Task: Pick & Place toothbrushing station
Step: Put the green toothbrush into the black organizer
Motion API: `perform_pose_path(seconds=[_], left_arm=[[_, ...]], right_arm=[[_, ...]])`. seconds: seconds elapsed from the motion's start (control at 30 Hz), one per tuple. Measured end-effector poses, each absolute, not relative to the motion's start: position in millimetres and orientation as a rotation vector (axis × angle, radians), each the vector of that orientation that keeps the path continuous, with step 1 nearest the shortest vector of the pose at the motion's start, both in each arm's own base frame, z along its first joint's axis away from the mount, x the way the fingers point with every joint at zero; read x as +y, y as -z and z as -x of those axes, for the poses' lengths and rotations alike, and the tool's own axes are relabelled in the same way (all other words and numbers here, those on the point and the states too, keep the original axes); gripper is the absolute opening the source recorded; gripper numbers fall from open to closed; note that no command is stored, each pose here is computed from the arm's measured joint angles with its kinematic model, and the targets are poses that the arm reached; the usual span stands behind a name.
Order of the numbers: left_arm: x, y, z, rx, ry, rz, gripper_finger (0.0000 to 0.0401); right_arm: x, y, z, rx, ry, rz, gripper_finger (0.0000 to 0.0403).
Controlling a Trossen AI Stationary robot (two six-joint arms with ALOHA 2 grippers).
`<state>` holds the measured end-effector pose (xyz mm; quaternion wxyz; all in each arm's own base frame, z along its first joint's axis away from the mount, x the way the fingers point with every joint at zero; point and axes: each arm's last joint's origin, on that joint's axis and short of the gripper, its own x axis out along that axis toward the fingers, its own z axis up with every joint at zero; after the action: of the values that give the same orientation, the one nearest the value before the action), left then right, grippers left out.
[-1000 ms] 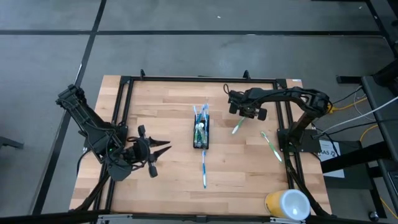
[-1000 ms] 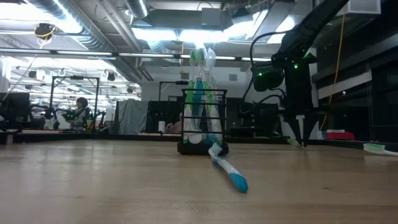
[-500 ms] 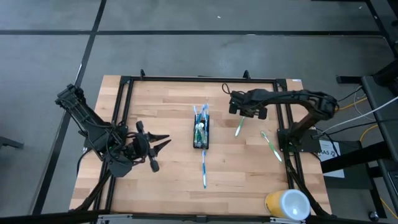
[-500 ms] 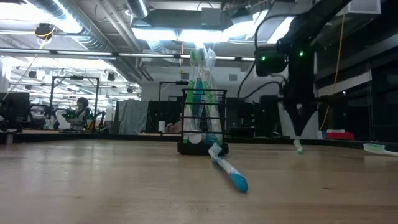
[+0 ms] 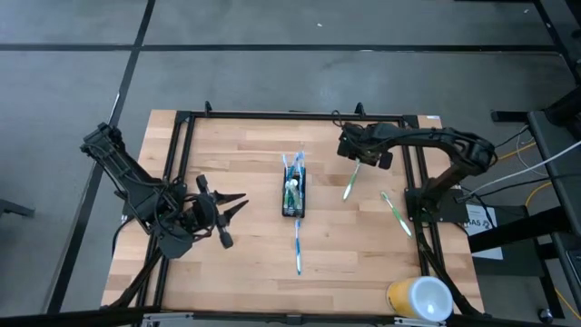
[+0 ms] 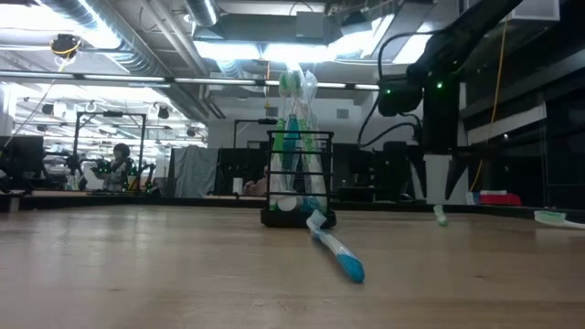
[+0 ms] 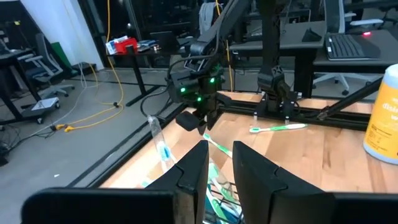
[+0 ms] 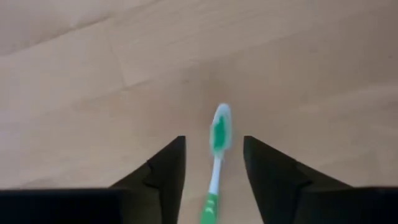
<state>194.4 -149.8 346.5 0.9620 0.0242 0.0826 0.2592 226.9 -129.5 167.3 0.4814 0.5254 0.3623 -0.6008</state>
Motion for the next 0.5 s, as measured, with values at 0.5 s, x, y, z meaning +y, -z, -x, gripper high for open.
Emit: perform_pose_path(seconds=[0.5], left_arm=[[-144.3, -353.7, -188.4, 0.153, -0.522, -0.031, 0.0067]], right_arm=[[-136.8, -135.0, -235.0, 0.999, 1.474, -1.294, 0.012]])
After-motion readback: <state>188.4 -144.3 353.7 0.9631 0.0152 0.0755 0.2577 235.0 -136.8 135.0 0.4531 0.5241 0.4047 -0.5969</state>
